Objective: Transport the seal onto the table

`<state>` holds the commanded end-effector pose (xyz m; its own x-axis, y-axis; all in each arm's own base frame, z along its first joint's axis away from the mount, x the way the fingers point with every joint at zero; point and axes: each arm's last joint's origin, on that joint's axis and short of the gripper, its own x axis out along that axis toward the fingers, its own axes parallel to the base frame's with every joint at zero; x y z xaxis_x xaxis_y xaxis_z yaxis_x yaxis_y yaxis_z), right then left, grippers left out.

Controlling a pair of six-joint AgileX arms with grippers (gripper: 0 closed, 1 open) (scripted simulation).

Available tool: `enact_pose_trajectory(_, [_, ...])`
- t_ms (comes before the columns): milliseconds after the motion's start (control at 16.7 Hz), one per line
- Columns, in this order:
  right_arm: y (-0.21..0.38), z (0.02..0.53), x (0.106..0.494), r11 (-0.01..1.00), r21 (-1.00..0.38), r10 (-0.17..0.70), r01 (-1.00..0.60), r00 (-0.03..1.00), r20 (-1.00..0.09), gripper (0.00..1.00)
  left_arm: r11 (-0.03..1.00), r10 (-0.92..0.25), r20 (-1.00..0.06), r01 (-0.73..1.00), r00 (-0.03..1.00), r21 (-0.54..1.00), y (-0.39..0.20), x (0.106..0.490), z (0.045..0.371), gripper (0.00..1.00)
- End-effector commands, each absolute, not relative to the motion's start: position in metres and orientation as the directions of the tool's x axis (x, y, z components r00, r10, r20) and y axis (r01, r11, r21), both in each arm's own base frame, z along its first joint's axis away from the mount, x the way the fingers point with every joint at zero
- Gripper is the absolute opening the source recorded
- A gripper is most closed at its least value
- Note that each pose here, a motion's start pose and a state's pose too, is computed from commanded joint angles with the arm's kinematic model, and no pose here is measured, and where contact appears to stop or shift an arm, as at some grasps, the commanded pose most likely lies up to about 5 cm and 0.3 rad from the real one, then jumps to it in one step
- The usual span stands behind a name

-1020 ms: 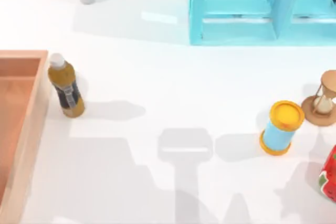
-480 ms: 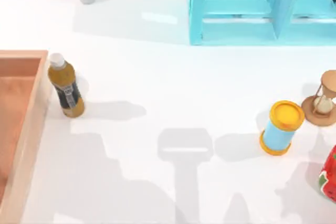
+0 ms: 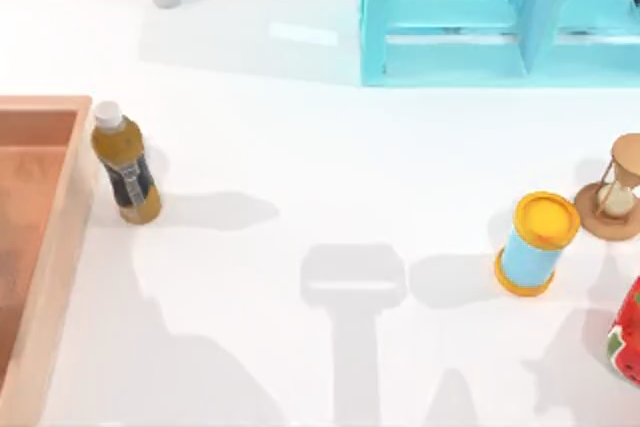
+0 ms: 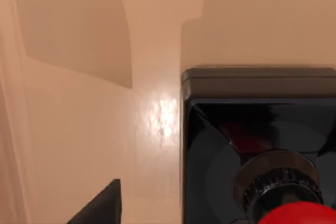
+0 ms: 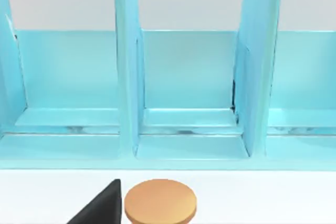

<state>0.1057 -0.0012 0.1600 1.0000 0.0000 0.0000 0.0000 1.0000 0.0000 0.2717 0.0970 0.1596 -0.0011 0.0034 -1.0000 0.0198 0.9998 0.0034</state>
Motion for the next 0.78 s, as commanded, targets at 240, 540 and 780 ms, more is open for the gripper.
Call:
enact_pose_trajectory(240, [-0.0012,0.1600,0.1057,1.000,0.000,0.000,0.000,1.000,0.000,1.00,1.000,0.003,-1.000,0.020,-0.001,0.003,0.0970,0.2717,0.1596,0.85])
enact_pose_trajectory(540, [-0.0012,0.1600,0.1057,1.000,0.000,0.000,0.000,1.000,0.000,1.00,1.000,0.003,-1.000,0.020,-0.001,0.003,0.0970,0.2717,0.1596,0.47])
enact_pose_trajectory(780, [-0.0012,0.1600,0.1057,1.000,0.000,0.000,0.000,1.000,0.000,1.00,1.000,0.003,-1.000,0.020,-0.001,0.003,0.0970,0.2717,0.1596,0.17])
